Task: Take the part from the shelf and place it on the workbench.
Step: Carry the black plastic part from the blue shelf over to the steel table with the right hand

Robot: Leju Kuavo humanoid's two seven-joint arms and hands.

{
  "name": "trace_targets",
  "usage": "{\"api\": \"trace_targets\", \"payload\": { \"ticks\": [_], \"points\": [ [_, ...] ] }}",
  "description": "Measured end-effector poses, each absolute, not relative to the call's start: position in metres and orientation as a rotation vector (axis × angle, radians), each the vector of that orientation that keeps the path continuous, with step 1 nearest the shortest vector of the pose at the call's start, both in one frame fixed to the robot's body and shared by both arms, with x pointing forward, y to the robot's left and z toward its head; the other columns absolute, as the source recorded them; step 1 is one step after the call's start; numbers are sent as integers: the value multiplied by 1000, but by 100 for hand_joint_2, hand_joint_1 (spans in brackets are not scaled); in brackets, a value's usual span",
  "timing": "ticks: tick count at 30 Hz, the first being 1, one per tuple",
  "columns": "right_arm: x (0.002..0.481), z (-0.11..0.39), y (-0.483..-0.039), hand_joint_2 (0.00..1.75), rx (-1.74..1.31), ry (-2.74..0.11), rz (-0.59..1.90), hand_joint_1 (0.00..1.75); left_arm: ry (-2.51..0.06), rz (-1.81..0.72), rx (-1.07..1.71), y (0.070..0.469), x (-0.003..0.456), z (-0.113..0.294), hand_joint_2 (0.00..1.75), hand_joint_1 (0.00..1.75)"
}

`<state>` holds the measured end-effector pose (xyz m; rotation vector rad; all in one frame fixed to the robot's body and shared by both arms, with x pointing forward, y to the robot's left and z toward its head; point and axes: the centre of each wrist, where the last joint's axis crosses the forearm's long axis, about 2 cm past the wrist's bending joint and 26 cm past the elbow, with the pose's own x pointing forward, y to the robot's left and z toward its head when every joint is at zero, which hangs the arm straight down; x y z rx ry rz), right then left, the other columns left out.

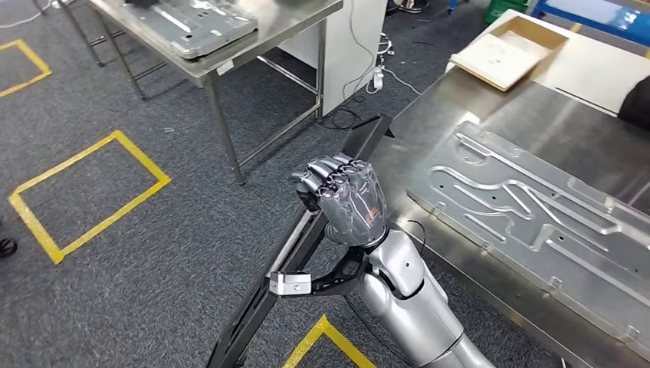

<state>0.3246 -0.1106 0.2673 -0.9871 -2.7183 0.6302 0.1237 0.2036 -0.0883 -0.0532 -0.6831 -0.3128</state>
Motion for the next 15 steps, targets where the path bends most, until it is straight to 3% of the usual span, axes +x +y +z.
{"api": "trace_targets", "payload": {
  "ticks": [15],
  "points": [
    [323,266,-110,175,-972,-2718,616,175,-674,-315,-50,206,122,-89,175,0]
  ]
}}
